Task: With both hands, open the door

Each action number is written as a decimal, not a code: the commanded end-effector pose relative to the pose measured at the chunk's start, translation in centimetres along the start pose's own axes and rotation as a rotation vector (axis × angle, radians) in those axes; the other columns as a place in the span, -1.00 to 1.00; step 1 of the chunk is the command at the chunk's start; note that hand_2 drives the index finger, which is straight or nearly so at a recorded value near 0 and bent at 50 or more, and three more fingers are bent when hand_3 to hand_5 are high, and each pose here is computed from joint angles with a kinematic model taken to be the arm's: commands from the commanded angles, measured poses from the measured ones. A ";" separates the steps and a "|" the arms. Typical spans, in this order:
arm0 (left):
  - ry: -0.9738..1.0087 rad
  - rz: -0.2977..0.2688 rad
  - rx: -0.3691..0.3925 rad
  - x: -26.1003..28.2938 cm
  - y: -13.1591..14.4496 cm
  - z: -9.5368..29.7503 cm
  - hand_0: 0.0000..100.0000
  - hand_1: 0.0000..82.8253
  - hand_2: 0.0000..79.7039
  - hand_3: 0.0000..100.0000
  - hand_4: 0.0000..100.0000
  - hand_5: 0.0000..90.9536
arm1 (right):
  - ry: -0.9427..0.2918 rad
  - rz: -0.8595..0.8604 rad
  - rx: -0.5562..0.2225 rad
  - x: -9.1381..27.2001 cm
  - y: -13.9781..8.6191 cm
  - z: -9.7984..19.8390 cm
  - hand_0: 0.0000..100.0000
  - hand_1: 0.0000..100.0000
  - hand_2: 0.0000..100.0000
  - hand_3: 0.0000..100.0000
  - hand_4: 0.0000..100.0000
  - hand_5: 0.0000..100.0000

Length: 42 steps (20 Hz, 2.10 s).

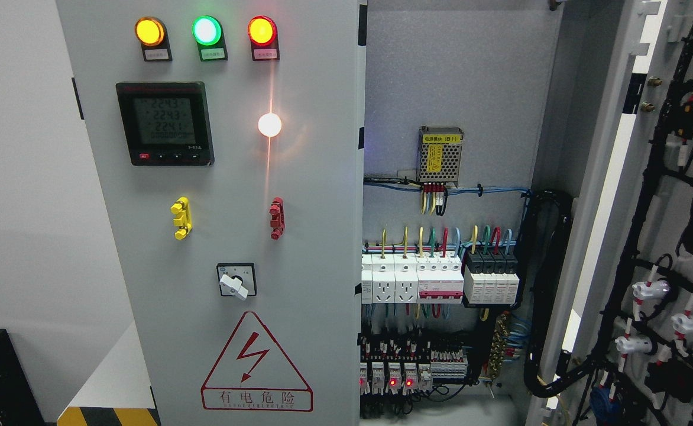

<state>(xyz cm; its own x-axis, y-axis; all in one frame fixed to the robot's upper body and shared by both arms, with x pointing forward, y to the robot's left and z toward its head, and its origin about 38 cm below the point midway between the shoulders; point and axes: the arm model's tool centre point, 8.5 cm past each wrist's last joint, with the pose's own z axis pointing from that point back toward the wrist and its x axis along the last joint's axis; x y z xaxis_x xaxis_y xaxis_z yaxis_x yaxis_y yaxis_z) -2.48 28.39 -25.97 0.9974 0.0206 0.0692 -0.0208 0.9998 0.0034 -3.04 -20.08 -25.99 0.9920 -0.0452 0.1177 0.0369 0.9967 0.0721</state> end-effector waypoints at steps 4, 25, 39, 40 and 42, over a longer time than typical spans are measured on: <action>-0.015 0.048 -0.042 -0.3 -3.1 -0.2 -1.00 -1.00 -1.00 -1.00 -1.00 -1.00 | -0.562 0.108 -0.029 13.5 -1.1 6.2 -1.00 -1.00 -1.00 -1.00 -1.00 -1.00; -0.015 0.045 0.048 0.1 -3.1 -0.3 -1.00 -1.00 -1.00 -1.00 -1.00 -1.00 | -1.414 0.329 0.176 21.5 5.2 26.4 -1.00 -1.00 -1.00 -1.00 -1.00 -1.00; -0.021 0.056 0.006 0.3 -5.7 -0.4 -1.00 -1.00 -1.00 -1.00 -1.00 -1.00 | -1.920 0.371 0.241 28.6 7.3 35.3 -1.00 -1.00 -1.00 -1.00 -1.00 -1.00; -0.021 0.055 0.002 0.3 -6.0 -0.4 -1.00 -1.00 -1.00 -1.00 -1.00 -1.00 | -1.939 0.374 0.242 29.1 7.4 35.7 -1.00 -1.00 -1.00 -1.00 -1.00 -1.00; -0.021 0.055 -0.003 0.3 -6.3 -0.4 -1.00 -1.00 -1.00 -1.00 -1.00 -1.00 | -1.977 0.391 0.240 30.4 7.4 36.4 -1.00 -1.00 -1.00 -1.00 -1.00 -1.00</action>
<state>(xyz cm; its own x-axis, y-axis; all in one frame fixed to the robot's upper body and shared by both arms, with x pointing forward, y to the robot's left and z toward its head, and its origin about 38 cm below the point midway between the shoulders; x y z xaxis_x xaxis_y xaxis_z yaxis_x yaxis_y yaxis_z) -2.89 24.56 -26.25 0.9952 0.0704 0.0681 -0.0733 0.9965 0.0397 20.51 -17.51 8.10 -0.3380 0.0063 0.9411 -0.2646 0.9590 -0.1015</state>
